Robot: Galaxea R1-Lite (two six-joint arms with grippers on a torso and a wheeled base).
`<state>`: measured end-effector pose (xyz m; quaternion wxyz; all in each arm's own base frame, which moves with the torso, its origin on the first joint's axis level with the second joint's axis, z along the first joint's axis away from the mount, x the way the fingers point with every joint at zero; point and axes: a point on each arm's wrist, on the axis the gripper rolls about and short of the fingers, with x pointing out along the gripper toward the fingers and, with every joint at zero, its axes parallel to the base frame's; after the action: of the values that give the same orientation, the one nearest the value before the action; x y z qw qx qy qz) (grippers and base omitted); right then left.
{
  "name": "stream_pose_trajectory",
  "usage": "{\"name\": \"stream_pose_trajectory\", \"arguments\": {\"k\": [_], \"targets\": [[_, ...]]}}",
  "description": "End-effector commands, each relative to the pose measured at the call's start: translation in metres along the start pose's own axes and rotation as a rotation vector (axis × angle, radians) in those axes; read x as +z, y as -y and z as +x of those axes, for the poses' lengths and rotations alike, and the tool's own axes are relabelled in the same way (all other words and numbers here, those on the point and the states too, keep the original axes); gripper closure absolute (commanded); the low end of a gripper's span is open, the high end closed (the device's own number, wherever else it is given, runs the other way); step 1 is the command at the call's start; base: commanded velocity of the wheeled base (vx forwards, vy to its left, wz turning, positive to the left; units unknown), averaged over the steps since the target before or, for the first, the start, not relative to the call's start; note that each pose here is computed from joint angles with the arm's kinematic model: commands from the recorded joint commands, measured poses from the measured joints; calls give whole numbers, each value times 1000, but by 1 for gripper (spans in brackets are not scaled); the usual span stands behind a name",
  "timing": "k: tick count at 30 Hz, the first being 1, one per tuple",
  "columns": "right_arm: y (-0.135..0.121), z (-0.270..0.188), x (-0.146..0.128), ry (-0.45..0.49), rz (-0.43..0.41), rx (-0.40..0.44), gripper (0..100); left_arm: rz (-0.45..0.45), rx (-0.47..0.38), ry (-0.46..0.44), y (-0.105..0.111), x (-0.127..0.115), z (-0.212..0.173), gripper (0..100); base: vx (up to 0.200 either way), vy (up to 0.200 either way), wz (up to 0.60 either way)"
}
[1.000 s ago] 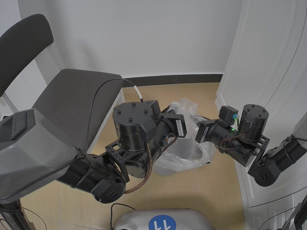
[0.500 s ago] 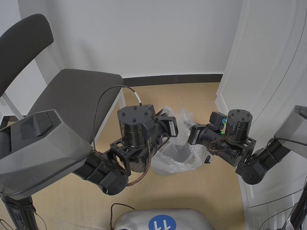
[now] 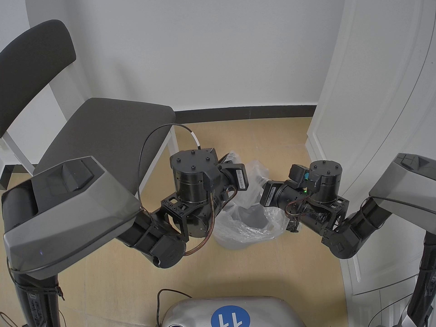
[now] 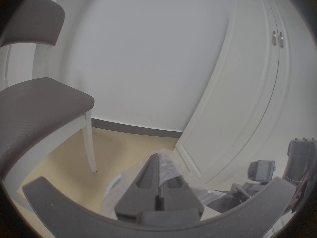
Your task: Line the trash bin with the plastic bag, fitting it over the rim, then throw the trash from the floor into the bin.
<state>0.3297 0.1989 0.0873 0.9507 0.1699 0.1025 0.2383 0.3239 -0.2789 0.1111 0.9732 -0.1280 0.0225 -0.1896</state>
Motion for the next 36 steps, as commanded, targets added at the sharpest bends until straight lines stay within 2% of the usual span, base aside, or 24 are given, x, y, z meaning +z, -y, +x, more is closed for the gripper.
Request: {"name": "stream_pose_trajectory", "arguments": {"k": [1,8,15,19,30,36], "targets": [[12,11,-11,-21,6,-28,100,0,20,-6,-7,-8,9,100,0,0,0],[29,26,-16,-11,11,-60,100,-33,35,8,-12,-17,26,100,0,0,0],[53,36,-2,49,42,-106,100,-105,58,47,-22,-32,55,100,0,0,0],[63,40,3,75,53,-127,100,-156,64,57,-25,-32,60,100,0,0,0],[83,52,13,140,75,-160,100,-235,60,65,-23,-40,74,100,0,0,0],[92,55,21,178,117,-172,100,-235,64,59,-16,-30,94,100,0,0,0]]}}
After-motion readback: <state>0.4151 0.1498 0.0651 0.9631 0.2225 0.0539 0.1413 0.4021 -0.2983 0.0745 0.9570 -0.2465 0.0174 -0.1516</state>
